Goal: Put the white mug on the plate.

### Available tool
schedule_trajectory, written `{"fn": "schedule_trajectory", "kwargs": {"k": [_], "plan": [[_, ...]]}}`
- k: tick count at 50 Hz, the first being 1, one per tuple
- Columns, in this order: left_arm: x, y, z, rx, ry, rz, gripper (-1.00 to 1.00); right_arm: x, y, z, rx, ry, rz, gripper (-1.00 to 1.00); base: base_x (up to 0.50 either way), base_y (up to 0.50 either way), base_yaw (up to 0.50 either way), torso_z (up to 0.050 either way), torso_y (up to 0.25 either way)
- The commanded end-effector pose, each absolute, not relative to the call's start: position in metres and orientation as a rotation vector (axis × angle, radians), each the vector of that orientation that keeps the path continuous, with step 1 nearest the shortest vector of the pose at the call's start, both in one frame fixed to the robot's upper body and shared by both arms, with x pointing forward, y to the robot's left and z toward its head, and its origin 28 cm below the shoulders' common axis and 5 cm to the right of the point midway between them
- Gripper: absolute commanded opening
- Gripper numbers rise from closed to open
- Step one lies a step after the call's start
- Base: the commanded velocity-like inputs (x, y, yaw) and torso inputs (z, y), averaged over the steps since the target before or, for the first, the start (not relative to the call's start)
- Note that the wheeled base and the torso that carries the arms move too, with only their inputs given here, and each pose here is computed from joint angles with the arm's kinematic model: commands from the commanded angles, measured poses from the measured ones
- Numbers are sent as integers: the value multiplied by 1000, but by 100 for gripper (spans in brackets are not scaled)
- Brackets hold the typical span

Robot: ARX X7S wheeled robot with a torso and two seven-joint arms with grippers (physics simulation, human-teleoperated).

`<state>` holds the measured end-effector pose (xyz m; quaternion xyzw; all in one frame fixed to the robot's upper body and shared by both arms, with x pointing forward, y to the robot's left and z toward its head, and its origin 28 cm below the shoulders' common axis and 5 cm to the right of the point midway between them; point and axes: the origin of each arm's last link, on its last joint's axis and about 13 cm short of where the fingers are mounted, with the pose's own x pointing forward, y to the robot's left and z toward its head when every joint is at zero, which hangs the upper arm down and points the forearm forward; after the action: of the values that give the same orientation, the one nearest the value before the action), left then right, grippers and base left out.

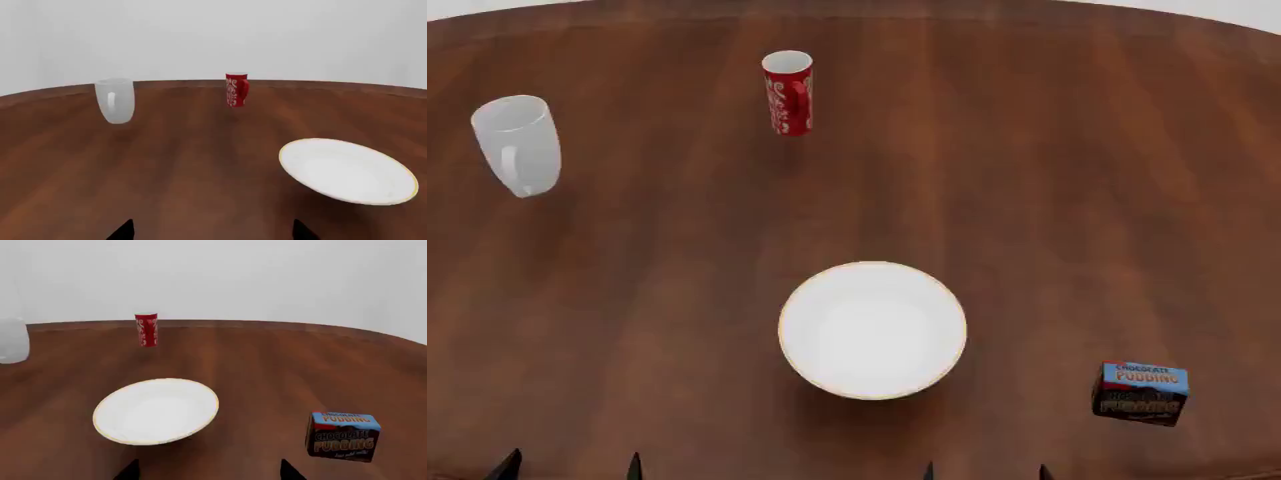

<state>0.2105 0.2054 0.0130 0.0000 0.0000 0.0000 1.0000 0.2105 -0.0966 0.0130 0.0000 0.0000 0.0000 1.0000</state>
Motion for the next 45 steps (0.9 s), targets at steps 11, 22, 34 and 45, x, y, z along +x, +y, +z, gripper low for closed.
{"fn": "schedule_trajectory", "kwargs": {"k": [11,22,34,45], "plan": [[209,206,12,31,-6,-10,100,211,-93,12,-22,4,31,100,0,0,0,0,0],[207,204,16,110,-68,-47,100,212,-92,16,-34,1,46,100,0,0,0,13,6],[205,204,20,98,-70,-66,100,210,-90,18,-38,-4,57,100,0,0,0,50,31],[205,205,22,99,-51,-54,100,210,-89,18,-34,-2,69,100,0,0,0,50,32]]}}
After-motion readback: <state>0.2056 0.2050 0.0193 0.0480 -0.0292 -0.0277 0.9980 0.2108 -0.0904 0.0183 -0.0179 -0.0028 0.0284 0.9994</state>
